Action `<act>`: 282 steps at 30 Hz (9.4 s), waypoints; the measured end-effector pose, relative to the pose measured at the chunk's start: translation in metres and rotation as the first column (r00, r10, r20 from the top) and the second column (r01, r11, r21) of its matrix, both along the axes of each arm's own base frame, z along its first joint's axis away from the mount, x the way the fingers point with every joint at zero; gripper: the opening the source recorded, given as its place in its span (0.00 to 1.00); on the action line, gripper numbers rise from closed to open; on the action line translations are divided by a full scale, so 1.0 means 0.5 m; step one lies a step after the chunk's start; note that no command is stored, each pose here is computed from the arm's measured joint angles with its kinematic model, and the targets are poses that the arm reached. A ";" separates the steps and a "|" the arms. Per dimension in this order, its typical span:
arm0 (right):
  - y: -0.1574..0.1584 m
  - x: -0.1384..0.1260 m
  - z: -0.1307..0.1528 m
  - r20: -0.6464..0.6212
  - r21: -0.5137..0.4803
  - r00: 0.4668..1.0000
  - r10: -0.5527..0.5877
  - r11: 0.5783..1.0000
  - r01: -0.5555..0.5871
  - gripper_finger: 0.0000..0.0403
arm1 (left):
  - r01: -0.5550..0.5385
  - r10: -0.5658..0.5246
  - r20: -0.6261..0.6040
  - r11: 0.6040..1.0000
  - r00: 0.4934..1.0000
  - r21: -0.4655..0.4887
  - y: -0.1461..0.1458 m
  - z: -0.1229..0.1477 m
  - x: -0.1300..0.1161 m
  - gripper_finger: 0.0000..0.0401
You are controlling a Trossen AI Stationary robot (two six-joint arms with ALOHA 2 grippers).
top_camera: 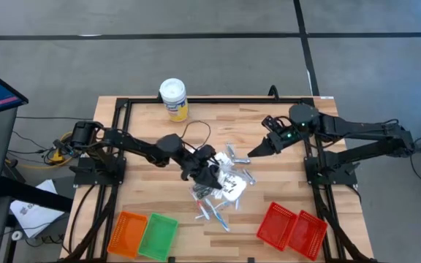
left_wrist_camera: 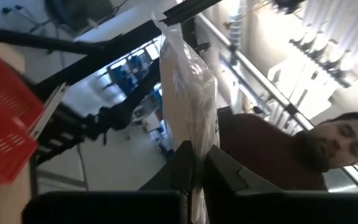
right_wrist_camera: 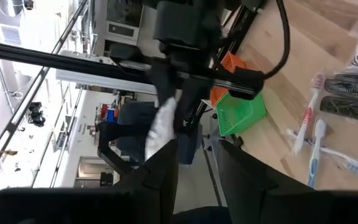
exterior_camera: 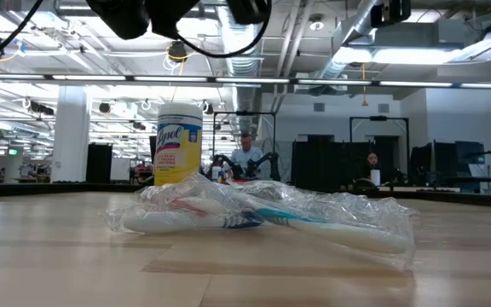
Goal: Pick & Place Travel size toiletries
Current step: Put the cotton pods into the left red basket
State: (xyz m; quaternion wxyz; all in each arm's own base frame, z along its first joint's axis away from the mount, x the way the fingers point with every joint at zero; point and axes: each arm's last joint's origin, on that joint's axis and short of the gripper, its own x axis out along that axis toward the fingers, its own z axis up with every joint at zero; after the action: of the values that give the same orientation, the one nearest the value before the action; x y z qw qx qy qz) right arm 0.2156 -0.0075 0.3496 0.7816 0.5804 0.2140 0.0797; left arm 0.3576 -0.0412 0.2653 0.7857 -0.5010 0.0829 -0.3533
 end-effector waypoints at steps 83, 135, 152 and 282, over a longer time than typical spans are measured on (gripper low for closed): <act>0.006 0.070 -0.042 -0.020 0.025 0.986 0.167 0.986 -0.166 0.44 | -0.053 0.057 -0.010 0.977 0.998 0.204 0.031 0.018 0.033 0.02; 0.010 0.070 -0.042 -0.011 0.004 0.984 0.180 0.984 -0.180 0.09 | -0.134 0.152 -0.056 0.961 0.987 0.240 0.065 0.008 0.039 0.02; 0.026 0.068 -0.041 -0.007 -0.016 0.977 0.212 0.977 -0.212 0.01 | -0.121 0.134 -0.049 0.970 0.990 0.212 0.053 0.025 0.030 0.20; 0.413 -0.261 -0.309 -0.298 -0.273 0.954 -0.039 0.961 -0.046 0.00 | -0.762 0.775 -0.021 0.626 0.632 0.167 -0.186 0.075 -0.049 0.29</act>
State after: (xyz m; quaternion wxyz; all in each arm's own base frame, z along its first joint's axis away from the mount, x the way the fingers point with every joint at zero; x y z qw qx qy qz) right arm 0.0852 0.1990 0.1952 0.8132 0.4705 0.3404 -0.0390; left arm 0.3330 -0.1342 0.3026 0.8902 -0.4464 -0.0784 0.0457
